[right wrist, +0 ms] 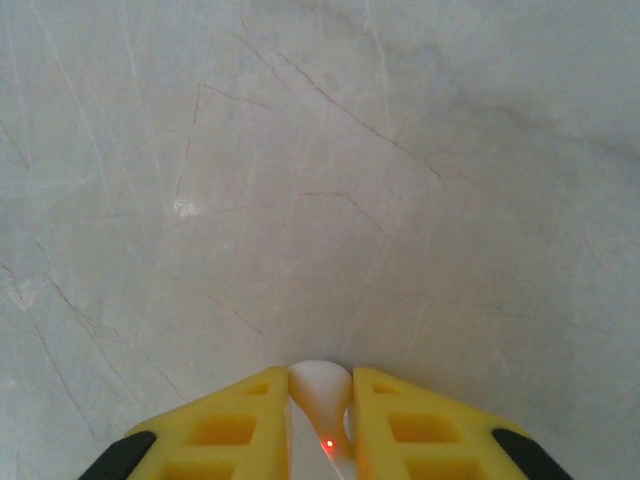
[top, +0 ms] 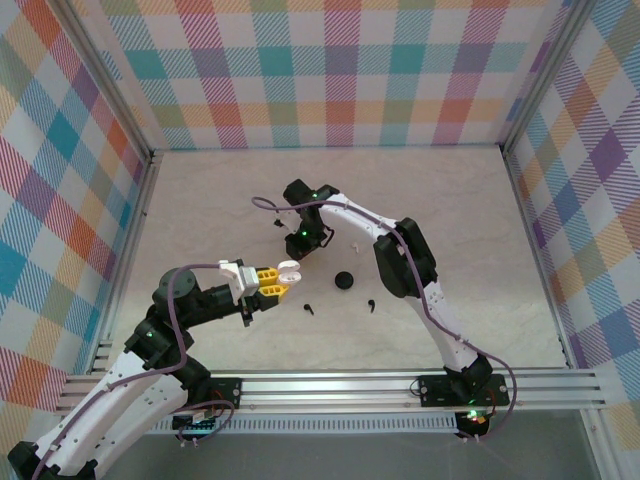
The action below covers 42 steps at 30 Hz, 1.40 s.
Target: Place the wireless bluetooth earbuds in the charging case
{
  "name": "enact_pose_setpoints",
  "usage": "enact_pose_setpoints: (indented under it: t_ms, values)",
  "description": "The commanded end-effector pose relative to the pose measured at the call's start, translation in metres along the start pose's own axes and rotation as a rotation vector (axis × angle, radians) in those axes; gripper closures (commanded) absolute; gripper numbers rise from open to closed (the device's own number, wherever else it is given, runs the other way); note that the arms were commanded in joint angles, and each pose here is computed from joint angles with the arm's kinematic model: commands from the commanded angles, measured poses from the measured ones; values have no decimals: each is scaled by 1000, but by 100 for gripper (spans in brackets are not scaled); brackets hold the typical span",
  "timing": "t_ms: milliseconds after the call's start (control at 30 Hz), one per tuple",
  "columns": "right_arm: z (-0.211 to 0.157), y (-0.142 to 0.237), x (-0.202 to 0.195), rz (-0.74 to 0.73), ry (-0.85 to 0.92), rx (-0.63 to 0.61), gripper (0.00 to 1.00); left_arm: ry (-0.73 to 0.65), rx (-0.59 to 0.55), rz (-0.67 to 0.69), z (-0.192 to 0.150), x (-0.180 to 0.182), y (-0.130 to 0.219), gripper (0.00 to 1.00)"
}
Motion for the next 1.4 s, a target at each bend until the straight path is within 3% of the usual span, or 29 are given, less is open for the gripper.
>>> enact_pose_setpoints:
  t_ms: [0, 300, 600, 967, 1167, 1367]
  values:
    - [-6, 14, 6, 26, -40, 20, 83, -6, 3, -5, -3, -2, 1, 100]
    - [-5, 48, -5, 78, -151, -130, 85, 41, -11, 8, -7, 1, -3, 100]
    - [-25, 129, -25, 172, -311, -458, 87, 107, -65, 15, -8, 9, -14, 100]
    - [-76, 252, 32, 152, -151, -894, 87, 139, -112, -15, -1, 22, -36, 100]
    - [-101, 281, 60, 200, -85, -1064, 87, 171, -141, 5, 1, 29, -44, 100]
    - [-99, 285, 98, 285, 81, -1130, 87, 190, -192, 5, 9, 35, -50, 100]
Point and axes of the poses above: each hand's point on the last joint's axis, 136 mm out from that joint toward the fingers, its own y axis back along the fingers, its own x axis along the line the jaws close on, z = x × y, the point moved 10 cm from there along y, back along the fingers, and after that the axes turned 2 degrees about y, right-handed, at the moved point
